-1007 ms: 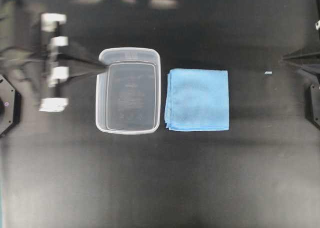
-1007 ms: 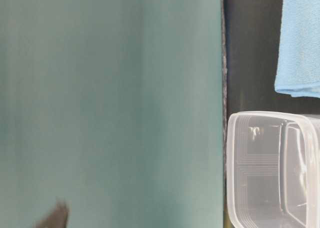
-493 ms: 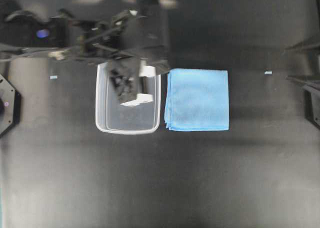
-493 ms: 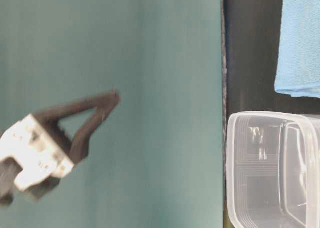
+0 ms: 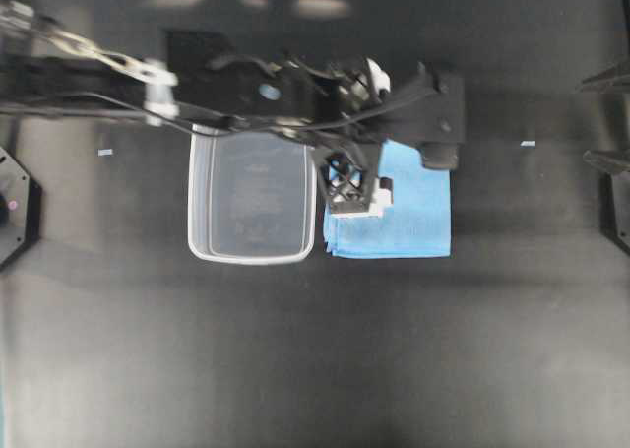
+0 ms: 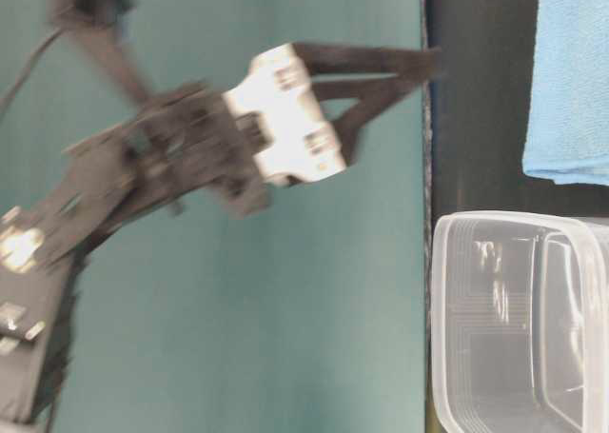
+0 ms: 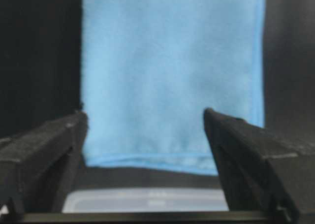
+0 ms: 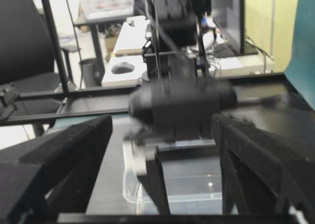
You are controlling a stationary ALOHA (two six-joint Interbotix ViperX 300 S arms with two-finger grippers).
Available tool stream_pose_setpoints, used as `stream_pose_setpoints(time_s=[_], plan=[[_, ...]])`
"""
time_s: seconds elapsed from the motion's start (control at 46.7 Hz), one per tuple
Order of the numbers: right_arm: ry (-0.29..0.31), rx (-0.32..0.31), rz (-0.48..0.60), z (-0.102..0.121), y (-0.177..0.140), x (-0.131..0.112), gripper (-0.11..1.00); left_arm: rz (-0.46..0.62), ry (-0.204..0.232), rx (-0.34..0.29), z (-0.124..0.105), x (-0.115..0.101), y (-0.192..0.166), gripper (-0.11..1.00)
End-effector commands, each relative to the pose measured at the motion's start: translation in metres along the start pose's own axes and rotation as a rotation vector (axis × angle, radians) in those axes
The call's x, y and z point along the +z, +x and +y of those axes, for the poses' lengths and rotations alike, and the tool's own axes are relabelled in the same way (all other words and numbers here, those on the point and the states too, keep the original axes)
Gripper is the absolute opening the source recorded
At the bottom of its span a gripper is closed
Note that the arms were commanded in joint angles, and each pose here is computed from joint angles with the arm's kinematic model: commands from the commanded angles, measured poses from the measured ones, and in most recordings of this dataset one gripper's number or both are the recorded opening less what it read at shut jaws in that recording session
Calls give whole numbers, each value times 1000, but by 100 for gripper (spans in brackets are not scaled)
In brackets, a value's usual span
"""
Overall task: Place the blue towel into the container with the left arm.
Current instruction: 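Lower the left gripper and pinch the blue towel's center, then lift the towel and carry it left over the clear container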
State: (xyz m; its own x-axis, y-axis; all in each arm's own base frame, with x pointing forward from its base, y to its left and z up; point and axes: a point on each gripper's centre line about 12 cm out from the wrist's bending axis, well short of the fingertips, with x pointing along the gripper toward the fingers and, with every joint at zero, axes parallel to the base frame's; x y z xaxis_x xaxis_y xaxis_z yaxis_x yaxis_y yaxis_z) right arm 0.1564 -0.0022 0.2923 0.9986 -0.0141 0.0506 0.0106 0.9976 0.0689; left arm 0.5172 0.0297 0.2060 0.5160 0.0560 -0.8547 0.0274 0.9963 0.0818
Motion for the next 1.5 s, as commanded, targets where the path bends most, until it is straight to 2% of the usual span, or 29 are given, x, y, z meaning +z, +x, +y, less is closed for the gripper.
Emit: stream_pose_setpoints(time_s=[0.0,0.214,0.364,0.514,0.686,0.771,0.857,1.007,1.071,1.157,1.286,1.371,1.478], plan=[[3,-1,-9,0,1,3,79,20,4,0,-1,5,22,90],[5,-1,-11,0,1,3,79,91,16,-13,-9,-2,64,90],[5,-1,-12,0,1,3,79,145,25,-22,-15,-15,89,90],[6,-1,-11,0,1,3,79,210,30,-30,-20,-31,104,89],[5,-1,-12,0,1,3,78,227,32,-32,-22,-35,110,87],[5,-1,-8,0,1,2,78,230,34,-33,-22,-34,108,79],[5,-1,-8,0,1,1,78,230,37,-34,-24,-31,104,60],[3,-3,-9,0,1,1,78,176,35,-28,-20,-13,79,19],[0,-1,-8,0,1,1,78,141,32,-24,-18,1,59,7],[0,-1,-11,0,0,2,78,117,32,-22,-18,18,28,6],[0,-1,-14,0,0,2,78,89,30,-19,-16,40,-38,6],[1,0,-20,0,-1,3,78,98,28,-19,-15,42,-78,6],[1,0,-26,0,-1,4,78,128,19,-18,-11,32,-119,6]])
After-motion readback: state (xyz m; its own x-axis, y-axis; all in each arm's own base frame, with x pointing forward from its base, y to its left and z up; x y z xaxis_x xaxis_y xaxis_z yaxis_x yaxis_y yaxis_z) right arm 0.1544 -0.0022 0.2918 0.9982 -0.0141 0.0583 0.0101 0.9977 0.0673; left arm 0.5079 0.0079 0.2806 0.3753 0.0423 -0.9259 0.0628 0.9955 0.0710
